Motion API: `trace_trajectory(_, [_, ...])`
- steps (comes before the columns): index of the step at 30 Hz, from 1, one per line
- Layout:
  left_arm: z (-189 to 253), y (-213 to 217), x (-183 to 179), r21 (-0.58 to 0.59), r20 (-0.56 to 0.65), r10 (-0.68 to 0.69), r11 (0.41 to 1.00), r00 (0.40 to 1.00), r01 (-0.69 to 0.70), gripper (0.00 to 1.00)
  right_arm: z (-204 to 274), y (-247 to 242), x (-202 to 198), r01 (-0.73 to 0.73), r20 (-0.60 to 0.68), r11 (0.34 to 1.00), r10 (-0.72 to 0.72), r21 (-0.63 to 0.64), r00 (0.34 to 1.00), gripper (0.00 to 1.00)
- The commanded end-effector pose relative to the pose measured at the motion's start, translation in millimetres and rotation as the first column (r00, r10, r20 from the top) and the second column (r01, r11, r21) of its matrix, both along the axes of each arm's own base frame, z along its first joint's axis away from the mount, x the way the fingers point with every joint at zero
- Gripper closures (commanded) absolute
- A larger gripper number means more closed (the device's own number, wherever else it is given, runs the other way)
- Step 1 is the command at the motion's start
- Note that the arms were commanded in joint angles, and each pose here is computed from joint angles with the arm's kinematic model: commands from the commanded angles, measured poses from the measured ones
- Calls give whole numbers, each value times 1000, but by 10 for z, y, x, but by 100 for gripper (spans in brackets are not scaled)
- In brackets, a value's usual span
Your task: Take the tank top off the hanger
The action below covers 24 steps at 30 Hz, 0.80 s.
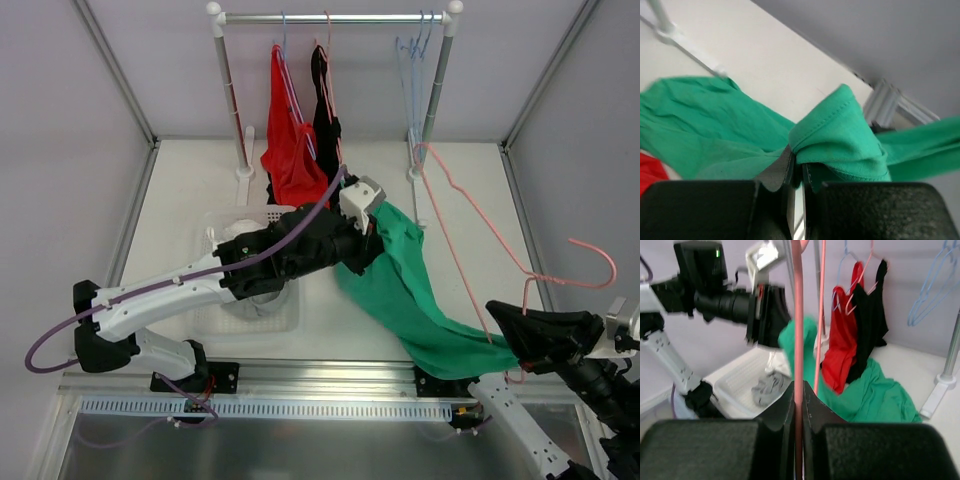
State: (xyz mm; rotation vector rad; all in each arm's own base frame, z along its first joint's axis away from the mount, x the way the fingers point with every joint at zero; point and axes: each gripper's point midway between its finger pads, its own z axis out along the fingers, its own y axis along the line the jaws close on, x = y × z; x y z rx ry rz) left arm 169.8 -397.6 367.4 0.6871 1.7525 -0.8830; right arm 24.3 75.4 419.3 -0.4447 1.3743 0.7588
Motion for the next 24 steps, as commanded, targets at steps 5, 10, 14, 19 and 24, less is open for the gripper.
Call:
trace_trajectory(5, [-419, -552, -1116, -84, -128, -531, 848, 838, 524, 100, 715, -86, 522, 93, 237, 915, -199, 392, 951, 100])
trace_trajectory(10, [-1405, -754, -1082, 73, -290, -350, 920, 891, 386, 100, 941, 4, 881, 92, 335, 880, -271, 465, 902, 100])
trace_trajectory(14, [-2062, -548, -692, 207, -327, -35, 972, 944, 108, 100, 1133, -61, 1093, 206, 279, 878, -348, 433, 895, 100])
trace_trajectory(19, [-2444, -225, -528, 303, -334, 164, 951, 928, -59, 95, 700, 167, 1293, 264, -23, 956, -263, 128, 964, 100])
trace_trajectory(24, [-2378, 214, -313, 365, -306, 331, 907, 893, -211, 45, 344, 351, 1437, 251, -288, 967, -229, 41, 930, 100])
